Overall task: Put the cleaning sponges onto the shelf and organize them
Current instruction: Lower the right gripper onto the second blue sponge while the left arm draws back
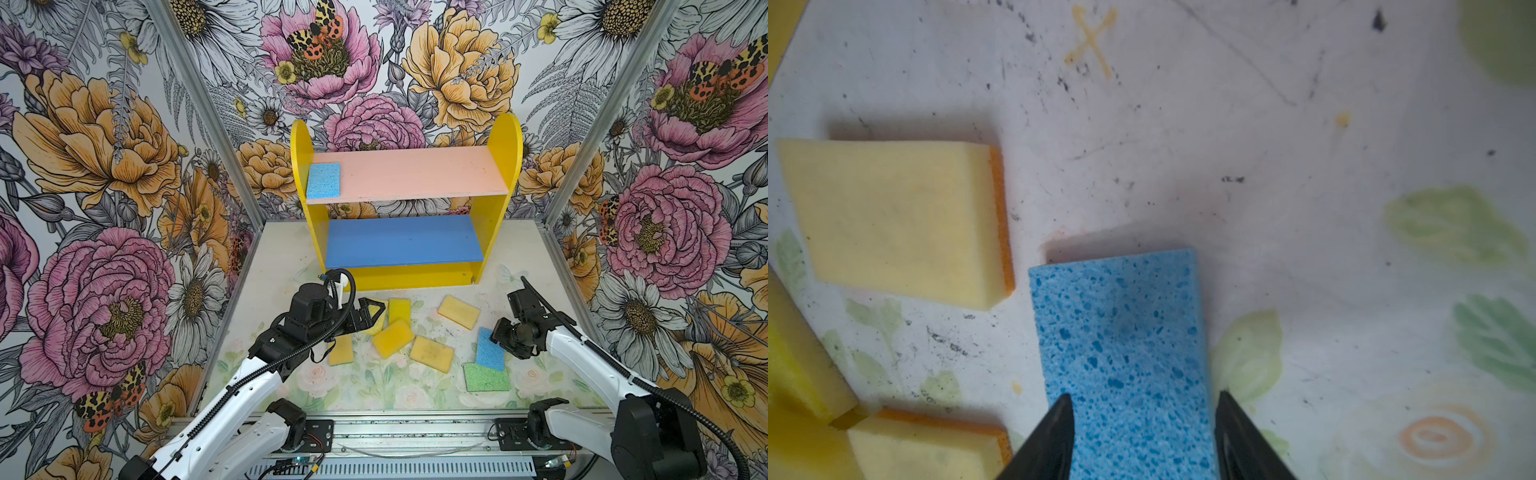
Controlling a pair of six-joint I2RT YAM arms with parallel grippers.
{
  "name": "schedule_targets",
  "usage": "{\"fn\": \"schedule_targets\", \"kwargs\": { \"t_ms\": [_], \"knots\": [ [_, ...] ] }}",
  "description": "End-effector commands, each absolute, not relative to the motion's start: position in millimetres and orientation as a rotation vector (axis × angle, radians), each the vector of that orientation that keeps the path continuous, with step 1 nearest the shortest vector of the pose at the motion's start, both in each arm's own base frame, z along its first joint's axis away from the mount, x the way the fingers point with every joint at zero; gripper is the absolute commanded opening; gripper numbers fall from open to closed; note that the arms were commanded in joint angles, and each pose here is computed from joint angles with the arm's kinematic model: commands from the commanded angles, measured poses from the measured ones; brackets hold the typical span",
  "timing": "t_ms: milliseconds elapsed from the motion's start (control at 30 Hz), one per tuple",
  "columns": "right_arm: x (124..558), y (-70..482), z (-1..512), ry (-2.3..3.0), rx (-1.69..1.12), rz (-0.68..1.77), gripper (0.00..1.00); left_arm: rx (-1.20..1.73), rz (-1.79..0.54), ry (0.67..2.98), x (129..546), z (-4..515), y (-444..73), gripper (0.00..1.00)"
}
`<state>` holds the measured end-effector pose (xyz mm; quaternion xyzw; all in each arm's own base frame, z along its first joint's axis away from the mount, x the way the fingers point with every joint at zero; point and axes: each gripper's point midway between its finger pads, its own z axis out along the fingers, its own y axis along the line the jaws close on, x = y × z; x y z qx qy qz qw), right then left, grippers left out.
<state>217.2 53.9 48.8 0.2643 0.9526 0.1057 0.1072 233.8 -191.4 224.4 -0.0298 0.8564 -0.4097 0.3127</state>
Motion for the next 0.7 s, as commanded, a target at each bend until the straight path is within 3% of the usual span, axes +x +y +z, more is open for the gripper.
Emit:
{"fn": "schedule_targets", "kwargs": {
  "t_ms": [0,267,433,567,667],
  "knots": [
    [215,47,43,2.797,0.814,0.273,0.55,-0.076,-1.134,2.233,233,229,-193,0.99],
    [209,49,25,2.833,0.808,0.293,0.48,-0.086,-1.14,2.226,235,231,-193,0.99],
    [208,47,19,2.824,0.8,0.29,0.39,-0.099,-1.144,2.232,235,229,-193,0.99],
    [211,47,25,2.799,0.784,0.301,0.16,-0.115,-1.163,2.24,233,224,-194,0.99],
    [224,51,47,2.717,0.741,0.349,0.07,-0.111,-1.191,2.229,234,226,-198,0.99]
  ]
}}
